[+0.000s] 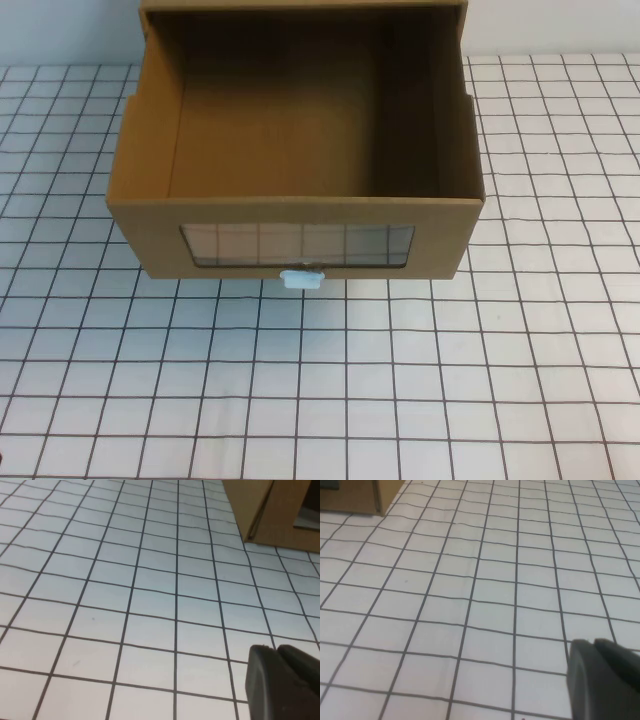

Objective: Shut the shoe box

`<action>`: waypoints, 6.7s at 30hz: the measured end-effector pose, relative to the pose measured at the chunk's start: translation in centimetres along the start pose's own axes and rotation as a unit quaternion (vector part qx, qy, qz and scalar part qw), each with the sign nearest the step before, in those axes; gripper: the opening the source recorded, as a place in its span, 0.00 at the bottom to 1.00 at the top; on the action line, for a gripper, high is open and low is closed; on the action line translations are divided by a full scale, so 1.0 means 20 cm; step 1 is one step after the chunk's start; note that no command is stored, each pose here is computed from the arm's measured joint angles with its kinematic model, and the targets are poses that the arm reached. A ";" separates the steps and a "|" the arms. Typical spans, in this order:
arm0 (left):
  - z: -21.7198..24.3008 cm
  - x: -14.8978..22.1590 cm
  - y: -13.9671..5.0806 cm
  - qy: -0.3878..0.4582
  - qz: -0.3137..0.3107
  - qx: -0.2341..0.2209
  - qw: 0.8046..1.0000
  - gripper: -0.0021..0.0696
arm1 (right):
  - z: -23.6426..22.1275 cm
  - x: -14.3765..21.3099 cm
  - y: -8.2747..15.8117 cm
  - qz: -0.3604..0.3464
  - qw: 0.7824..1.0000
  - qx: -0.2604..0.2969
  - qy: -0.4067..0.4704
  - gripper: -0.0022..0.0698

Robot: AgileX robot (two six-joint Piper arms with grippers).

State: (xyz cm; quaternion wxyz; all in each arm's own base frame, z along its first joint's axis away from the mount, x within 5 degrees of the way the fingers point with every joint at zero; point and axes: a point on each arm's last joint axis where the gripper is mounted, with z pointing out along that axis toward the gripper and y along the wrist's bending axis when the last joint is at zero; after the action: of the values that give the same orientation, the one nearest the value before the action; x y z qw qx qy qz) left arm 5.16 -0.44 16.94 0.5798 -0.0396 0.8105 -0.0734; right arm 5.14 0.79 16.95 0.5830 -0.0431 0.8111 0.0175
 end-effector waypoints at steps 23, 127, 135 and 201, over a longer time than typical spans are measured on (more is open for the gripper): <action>0.00 0.00 0.01 -0.001 0.023 -0.008 1.000 0.02 | 0.00 0.00 0.00 0.000 1.000 0.000 0.000 0.01; 0.20 -1.62 -0.41 0.021 0.071 0.056 0.996 0.02 | -0.15 -1.50 -0.09 0.154 0.984 0.018 -0.089 0.01; 0.44 -1.62 -0.52 0.043 0.099 0.136 0.985 0.02 | 0.02 -1.48 0.05 0.179 0.975 -0.128 0.001 0.01; 1.60 -1.58 -0.89 0.220 0.002 0.351 0.910 0.02 | 1.13 -0.89 1.47 -0.276 0.872 -0.404 0.021 0.01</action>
State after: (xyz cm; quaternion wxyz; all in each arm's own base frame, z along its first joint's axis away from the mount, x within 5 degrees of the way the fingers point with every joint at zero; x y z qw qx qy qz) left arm 45.23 -15.64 39.21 0.3636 0.1848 0.8397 -0.3586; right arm 29.42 32.66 25.97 0.4790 -0.4971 0.7005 0.1809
